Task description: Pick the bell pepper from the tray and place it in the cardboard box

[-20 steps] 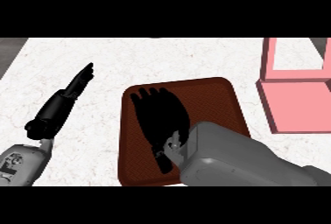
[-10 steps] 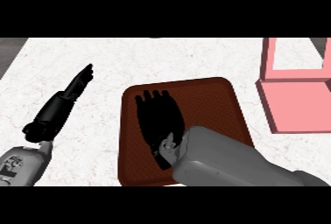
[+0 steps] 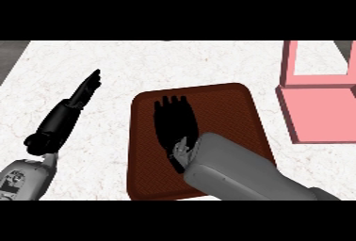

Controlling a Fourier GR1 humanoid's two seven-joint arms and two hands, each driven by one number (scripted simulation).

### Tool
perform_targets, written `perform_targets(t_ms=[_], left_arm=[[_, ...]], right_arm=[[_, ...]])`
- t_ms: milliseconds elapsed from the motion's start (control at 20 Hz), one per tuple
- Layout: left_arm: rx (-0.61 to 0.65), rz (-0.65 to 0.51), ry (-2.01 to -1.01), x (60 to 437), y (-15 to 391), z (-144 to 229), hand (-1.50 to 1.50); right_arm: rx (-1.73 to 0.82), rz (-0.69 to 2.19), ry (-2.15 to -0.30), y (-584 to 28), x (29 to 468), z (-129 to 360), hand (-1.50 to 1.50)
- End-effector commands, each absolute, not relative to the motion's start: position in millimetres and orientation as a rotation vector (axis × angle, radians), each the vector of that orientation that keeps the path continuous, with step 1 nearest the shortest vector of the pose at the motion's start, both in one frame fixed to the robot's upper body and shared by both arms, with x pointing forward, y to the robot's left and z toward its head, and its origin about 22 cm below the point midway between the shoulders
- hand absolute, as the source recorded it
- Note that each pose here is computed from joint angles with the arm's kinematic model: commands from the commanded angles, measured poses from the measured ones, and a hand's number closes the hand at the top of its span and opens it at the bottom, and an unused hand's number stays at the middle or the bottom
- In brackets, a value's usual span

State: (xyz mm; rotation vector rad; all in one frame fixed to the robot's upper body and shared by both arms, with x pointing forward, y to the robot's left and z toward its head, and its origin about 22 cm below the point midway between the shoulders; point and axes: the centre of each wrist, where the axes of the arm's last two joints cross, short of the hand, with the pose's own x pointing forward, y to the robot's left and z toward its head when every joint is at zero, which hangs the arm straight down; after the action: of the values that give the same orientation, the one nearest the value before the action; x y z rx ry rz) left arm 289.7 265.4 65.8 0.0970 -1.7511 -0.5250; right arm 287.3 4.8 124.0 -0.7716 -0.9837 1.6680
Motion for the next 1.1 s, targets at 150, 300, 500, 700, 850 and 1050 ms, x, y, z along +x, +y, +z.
perform_targets(t_ms=[150,300,500,700,850,1050], left_arm=[[0.096,-0.538,-1.734,281.2,262.5,52.8,0.0],[0.132,-0.53,-1.744,291.2,280.6,84.9,0.0],[0.1,-0.536,-1.757,291.1,262.9,65.5,0.0],[0.103,-0.53,-1.737,292.0,274.9,63.0,0.0],[0.098,-0.516,-1.742,282.6,255.6,48.7,0.0],[0.099,-0.534,-1.752,295.9,261.6,59.2,0.0]], right_arm=[[-0.837,1.646,-0.883,7.8,288.5,103.0,-1.5],[-0.805,1.659,-0.919,4.6,292.6,96.6,-1.5],[-0.791,1.653,-0.896,3.4,290.9,95.6,-1.5],[-0.853,1.642,-0.85,-9.2,289.5,72.4,-1.5],[-0.855,1.656,-0.823,-10.5,295.4,70.5,-1.5],[-0.833,1.62,-0.839,-16.3,317.1,78.3,-1.5]])
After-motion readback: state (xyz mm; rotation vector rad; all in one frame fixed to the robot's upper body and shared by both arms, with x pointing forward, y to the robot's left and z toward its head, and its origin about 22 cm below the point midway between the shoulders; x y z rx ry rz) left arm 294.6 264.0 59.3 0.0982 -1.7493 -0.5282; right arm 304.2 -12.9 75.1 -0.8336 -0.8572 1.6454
